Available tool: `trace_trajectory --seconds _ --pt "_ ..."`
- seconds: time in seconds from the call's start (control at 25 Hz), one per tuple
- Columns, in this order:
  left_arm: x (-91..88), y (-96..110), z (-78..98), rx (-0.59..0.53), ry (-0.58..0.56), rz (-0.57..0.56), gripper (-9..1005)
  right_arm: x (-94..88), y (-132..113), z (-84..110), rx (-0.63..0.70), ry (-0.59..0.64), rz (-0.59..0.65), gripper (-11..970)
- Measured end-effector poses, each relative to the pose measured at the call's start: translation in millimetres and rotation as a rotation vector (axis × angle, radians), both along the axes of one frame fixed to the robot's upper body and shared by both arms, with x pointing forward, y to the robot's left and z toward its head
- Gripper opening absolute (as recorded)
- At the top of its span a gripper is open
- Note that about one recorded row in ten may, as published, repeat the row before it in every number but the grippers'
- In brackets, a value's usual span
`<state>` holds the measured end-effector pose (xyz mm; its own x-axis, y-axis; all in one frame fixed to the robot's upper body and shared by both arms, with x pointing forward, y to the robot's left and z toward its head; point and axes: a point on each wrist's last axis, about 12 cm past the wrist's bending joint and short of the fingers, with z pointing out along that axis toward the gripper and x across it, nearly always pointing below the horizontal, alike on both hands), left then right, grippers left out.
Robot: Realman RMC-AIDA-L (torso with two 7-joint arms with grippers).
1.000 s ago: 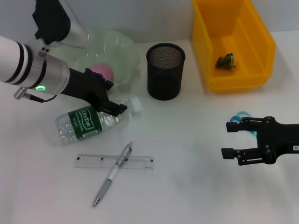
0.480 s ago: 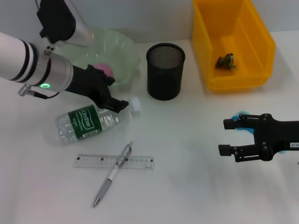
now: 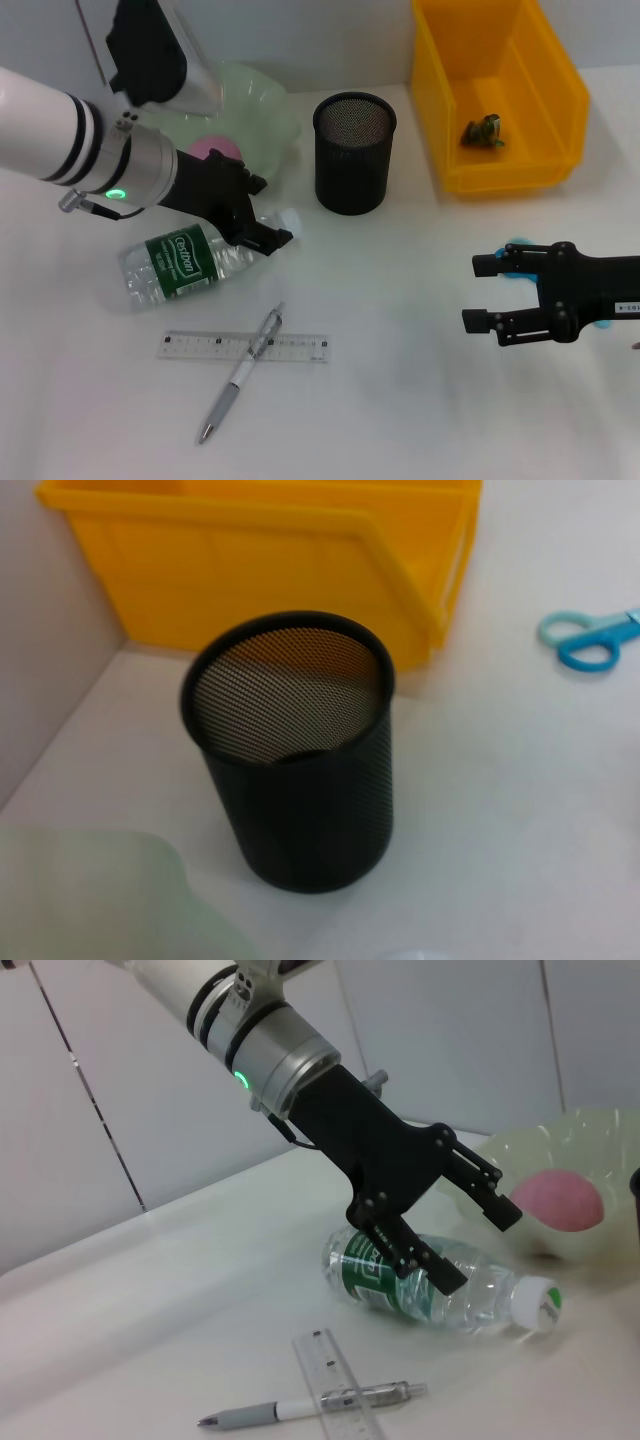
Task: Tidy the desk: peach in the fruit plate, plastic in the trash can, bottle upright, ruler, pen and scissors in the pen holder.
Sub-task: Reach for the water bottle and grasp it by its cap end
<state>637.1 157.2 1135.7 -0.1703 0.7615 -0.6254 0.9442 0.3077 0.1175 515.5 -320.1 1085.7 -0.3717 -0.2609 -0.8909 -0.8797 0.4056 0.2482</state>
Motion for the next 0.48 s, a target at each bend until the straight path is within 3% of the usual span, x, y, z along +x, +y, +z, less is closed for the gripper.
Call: trace_trajectory --seconds 0.48 --pt "-1.5 -0.5 -13.5 0.030 0.013 0.000 818 6.7 12.8 1.0 -0.014 0.003 0.047 843"
